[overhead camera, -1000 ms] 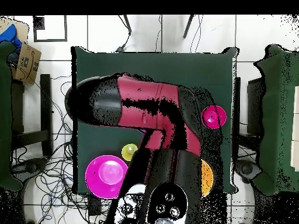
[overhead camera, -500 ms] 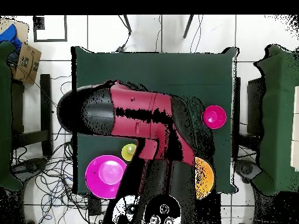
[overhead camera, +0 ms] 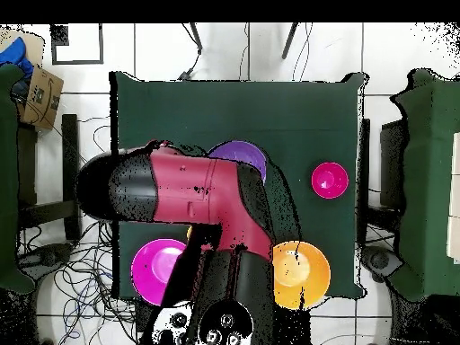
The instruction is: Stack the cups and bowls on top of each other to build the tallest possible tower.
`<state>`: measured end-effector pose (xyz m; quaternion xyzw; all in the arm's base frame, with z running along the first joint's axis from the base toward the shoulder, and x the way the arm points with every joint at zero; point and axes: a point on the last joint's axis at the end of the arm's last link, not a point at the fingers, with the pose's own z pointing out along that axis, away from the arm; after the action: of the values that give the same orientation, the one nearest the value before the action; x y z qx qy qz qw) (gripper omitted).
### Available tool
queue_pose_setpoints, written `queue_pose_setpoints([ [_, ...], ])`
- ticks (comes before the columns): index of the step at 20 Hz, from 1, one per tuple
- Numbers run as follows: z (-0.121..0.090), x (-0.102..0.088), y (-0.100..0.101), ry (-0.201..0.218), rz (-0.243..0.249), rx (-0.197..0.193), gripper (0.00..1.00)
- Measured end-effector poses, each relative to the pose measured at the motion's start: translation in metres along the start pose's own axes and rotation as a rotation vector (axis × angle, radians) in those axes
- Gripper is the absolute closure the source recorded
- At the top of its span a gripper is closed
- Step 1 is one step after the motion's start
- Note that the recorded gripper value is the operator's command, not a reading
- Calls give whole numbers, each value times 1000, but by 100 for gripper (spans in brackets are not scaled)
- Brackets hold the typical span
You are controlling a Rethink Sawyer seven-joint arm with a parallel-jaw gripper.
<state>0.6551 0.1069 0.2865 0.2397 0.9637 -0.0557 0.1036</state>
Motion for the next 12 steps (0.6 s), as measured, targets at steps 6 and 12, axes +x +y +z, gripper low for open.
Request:
queue_pose_setpoints([
  [6, 20, 32, 19, -24, -32, -29, 0],
  [12, 45, 53, 27, -50, -52, -43, 0],
])
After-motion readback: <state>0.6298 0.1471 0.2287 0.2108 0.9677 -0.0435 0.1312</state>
